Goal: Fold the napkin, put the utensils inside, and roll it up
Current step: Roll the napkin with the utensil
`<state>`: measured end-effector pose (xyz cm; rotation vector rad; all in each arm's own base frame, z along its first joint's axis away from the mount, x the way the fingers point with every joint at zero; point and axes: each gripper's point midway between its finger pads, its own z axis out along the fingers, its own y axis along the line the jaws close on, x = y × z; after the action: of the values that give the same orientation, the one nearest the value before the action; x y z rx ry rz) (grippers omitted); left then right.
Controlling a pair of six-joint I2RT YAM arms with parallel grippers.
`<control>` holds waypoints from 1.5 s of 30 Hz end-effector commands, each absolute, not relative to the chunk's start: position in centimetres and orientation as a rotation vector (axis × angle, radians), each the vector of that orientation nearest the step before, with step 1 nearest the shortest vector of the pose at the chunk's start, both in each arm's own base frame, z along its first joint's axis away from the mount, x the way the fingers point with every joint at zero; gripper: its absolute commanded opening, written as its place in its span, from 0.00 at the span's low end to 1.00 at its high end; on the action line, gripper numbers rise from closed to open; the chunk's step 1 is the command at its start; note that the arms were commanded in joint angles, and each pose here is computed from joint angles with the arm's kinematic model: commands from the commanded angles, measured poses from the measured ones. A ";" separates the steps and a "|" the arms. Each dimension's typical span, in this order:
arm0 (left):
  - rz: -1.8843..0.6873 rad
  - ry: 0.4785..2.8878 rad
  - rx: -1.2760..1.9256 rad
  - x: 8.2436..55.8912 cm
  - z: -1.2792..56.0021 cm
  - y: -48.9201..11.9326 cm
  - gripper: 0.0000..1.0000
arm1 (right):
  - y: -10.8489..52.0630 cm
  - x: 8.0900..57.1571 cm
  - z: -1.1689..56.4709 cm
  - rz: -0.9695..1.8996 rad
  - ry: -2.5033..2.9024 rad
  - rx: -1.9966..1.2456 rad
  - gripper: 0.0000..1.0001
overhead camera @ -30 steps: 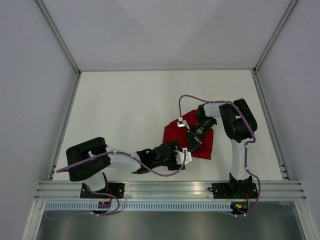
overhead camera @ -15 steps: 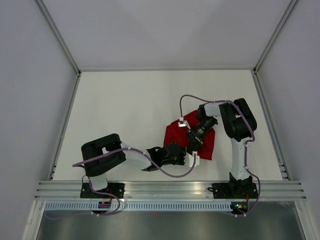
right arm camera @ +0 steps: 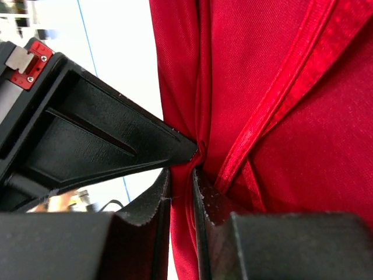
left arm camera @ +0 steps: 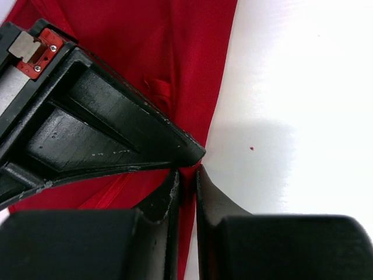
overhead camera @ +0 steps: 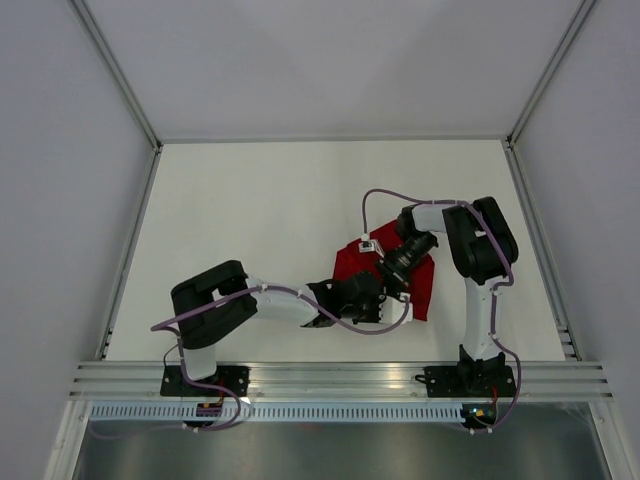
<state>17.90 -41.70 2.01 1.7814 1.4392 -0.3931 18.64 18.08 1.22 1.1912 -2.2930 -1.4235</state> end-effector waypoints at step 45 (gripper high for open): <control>-1.508 2.251 1.289 17.9 -1.1 -39.4 0.02 | 18.4 20.0 3.8 -0.795 -2.733 2.463 0.64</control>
<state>18.11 -40.60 1.74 1.3404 2.0853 -1.5654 18.71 17.87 3.77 2.4114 -2.7033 -0.8579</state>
